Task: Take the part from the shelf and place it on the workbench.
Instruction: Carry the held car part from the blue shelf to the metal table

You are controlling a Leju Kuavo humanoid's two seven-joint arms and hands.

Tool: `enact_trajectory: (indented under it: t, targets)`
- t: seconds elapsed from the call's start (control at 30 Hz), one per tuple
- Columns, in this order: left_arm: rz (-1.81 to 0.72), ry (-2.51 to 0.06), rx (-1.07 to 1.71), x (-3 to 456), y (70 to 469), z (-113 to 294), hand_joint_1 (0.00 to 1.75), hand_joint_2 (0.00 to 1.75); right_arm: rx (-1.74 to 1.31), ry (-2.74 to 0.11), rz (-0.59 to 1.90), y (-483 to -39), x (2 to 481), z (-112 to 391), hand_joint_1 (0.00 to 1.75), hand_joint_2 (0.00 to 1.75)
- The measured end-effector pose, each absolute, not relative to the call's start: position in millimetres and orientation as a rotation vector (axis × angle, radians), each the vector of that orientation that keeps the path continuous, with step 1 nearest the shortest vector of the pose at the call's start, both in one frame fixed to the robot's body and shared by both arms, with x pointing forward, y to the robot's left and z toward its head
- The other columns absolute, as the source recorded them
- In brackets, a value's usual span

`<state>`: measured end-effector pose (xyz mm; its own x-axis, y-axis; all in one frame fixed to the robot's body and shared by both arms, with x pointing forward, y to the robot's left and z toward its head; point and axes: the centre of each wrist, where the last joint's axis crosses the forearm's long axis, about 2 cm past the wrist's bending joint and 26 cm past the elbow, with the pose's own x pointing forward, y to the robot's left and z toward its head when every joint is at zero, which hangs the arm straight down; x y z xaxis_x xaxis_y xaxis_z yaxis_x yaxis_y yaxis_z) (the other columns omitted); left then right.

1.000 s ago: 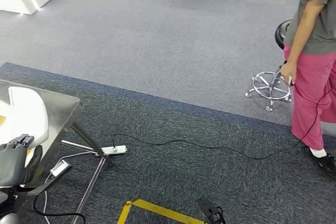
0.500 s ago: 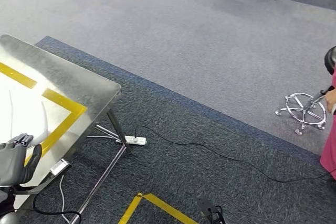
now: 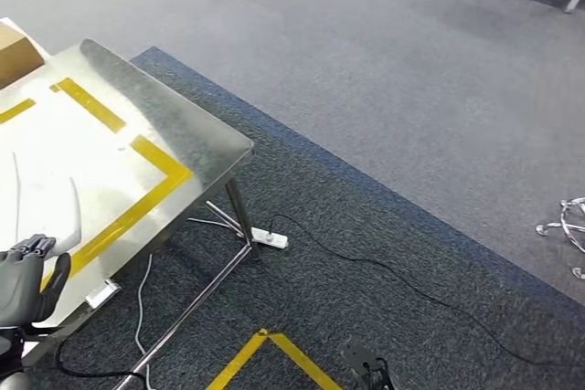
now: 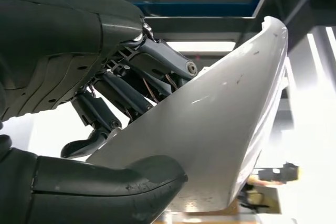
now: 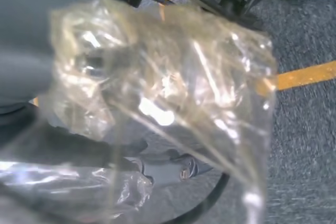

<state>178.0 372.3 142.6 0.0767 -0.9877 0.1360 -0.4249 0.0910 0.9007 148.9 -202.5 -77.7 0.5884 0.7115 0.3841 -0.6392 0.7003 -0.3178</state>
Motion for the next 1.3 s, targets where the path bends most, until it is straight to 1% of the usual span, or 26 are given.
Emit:
enact_trajectory:
  t: [0.67,1.3]
  targets:
    - [-0.82,-1.497,1.543,177,386,147,1.75,1.75,-0.128,-0.526,0.821,-197,163,-72,0.0,0.0]
    - [-0.856,-1.463,1.553,179,394,145,1.75,1.75,-0.106,-0.532,0.841,-190,166,-70,0.0,0.0]
